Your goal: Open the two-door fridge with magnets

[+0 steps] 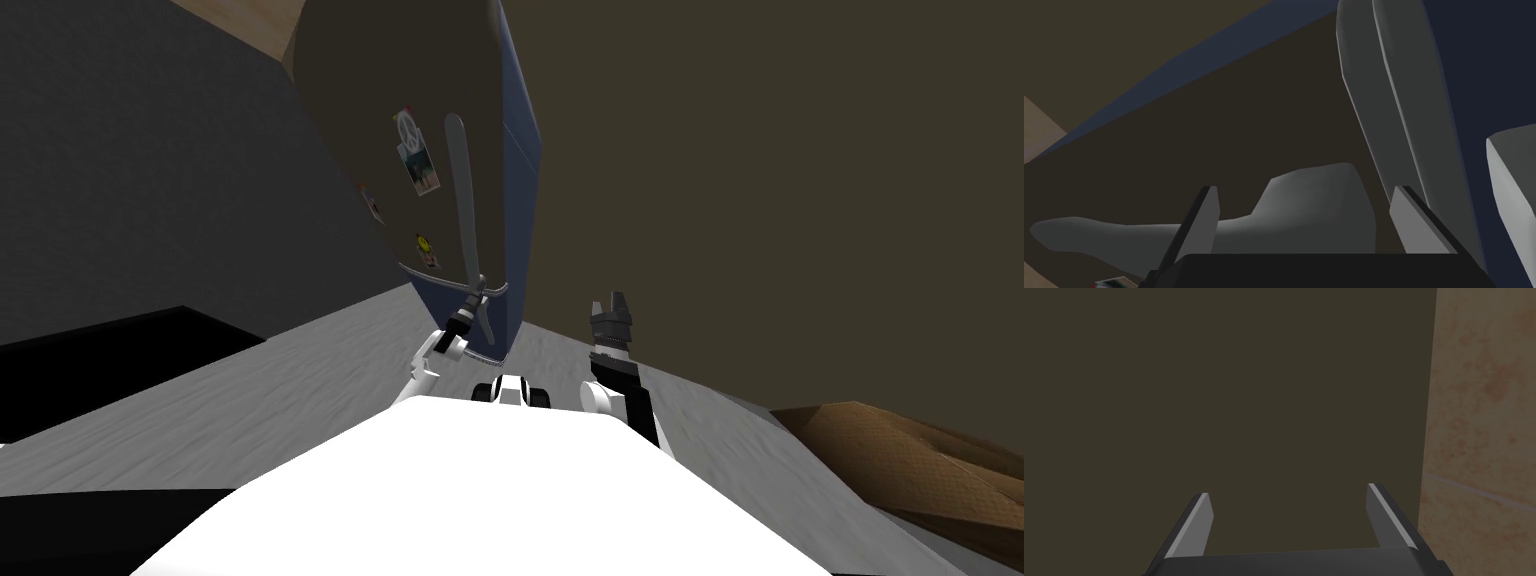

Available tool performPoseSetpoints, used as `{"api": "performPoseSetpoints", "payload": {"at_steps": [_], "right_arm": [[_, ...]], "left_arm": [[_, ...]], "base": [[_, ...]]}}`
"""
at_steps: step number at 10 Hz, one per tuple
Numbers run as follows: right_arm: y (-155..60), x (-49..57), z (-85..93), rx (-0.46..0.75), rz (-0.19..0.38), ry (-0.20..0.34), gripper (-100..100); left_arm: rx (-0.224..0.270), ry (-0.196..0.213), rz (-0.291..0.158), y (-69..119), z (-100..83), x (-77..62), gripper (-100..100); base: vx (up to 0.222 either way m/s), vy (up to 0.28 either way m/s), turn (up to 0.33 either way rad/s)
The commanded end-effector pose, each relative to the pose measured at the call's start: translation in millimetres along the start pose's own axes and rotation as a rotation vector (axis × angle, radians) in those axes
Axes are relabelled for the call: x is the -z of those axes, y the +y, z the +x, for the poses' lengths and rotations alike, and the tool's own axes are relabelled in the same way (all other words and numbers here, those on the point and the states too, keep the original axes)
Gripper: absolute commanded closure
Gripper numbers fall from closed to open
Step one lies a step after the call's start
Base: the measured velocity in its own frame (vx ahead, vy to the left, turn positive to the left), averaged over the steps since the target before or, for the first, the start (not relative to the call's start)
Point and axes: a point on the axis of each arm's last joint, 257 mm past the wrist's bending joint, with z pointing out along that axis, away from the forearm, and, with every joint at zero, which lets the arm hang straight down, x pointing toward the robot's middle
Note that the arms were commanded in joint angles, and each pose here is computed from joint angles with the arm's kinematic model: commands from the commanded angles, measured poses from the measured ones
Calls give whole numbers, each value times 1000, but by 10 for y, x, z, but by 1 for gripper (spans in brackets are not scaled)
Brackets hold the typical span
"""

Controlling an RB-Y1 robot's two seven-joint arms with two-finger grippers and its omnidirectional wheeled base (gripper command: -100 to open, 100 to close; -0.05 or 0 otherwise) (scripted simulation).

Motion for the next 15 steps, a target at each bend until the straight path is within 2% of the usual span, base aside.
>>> {"api": "performPoseSetpoints", "payload": {"at_steps": [1,9,14,15], "right_arm": [[0,0,0,0,0,0,0],[0,0,0,0,0,0,0],[0,0,0,0,0,0,0],[0,0,0,0,0,0,0]], "left_arm": [[-20,0,-33,10,-77,-99,-100],[-62,-5,-153,181,-246,-242,-100],[-81,-11,-210,258,-341,-294,-100],[-90,-15,-235,286,-387,-316,-100]], "base": [[-37,-36,6],[-24,-23,1],[-20,-21,1],[-23,-21,2]]}}
